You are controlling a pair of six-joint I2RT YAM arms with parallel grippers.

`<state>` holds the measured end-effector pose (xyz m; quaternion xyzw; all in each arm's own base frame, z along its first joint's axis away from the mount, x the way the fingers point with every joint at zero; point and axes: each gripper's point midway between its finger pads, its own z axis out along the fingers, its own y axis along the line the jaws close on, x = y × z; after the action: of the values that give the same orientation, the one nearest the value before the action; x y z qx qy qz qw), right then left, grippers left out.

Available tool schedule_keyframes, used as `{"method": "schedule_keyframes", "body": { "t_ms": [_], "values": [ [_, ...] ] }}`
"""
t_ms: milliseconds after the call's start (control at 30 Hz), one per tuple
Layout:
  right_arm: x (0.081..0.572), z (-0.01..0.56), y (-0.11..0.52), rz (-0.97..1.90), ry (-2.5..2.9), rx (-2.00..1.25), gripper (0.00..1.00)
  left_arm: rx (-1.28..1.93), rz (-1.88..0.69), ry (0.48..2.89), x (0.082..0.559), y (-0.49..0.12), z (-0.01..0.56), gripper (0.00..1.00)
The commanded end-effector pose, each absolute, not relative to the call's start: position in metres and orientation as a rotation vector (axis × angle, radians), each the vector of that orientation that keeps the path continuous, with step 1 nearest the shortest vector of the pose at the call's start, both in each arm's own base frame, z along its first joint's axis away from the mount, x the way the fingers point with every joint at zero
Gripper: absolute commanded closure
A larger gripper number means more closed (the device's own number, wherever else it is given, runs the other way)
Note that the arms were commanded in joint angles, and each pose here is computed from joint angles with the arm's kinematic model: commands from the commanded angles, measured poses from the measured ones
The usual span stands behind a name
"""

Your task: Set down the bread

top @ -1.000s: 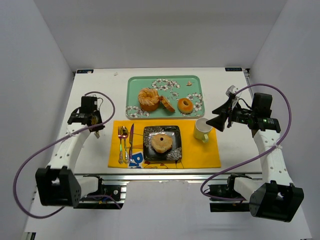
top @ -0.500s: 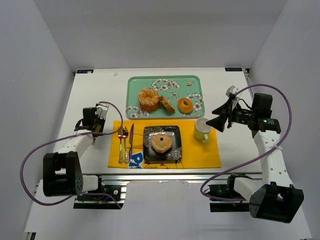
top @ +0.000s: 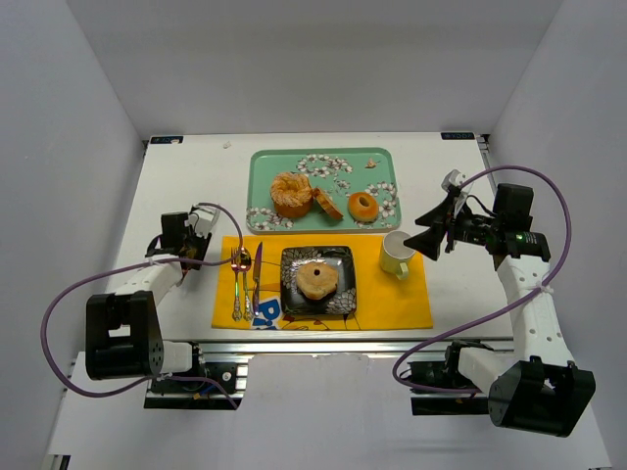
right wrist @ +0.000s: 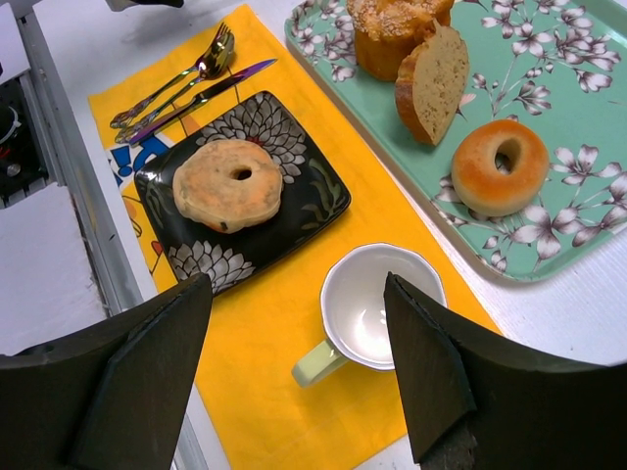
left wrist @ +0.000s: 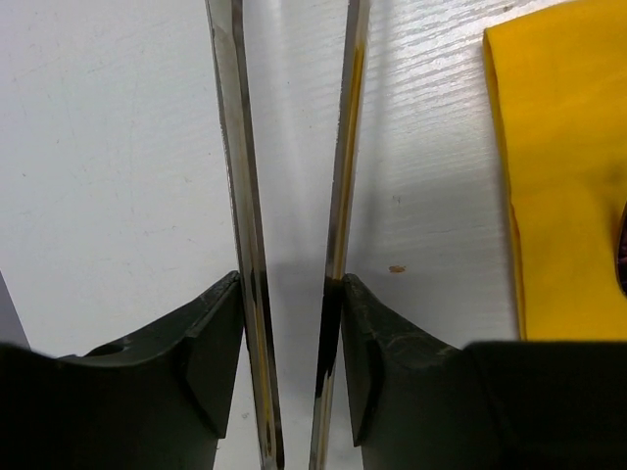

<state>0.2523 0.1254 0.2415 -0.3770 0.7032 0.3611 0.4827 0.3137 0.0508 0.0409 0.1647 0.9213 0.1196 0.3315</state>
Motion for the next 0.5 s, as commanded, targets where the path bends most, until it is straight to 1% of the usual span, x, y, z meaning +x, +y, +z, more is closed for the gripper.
{"method": "schedule_keyframes", "body": {
  "t_ms": [0, 67, 133, 300, 467],
  "values": [
    [0.248, 0.255, 0.128, 0.868, 1.667, -0.953, 0.24, 0.406, 0.319, 2.368, 0.318, 0.053, 0.050, 0.48],
    [0.247, 0.254, 0.128, 0.868, 1.671, -0.955, 0.24, 0.370, 0.342, 2.353, 0.320, 0.058, 0.056, 0.43],
    [0.245, 0.254, 0.128, 0.871, 1.670, -0.959, 0.23, 0.343, 0.351, 2.327, 0.323, 0.061, 0.066, 0.33],
    [0.244, 0.256, 0.128, 0.862, 1.667, -0.967, 0.23, 0.315, 0.331, 2.308, 0.325, 0.060, 0.077, 0.18],
    [0.243, 0.257, 0.128, 0.858, 1.659, -0.973, 0.23, 0.280, 0.330, 2.326, 0.314, 0.062, 0.074, 0.15]
  ]
}}
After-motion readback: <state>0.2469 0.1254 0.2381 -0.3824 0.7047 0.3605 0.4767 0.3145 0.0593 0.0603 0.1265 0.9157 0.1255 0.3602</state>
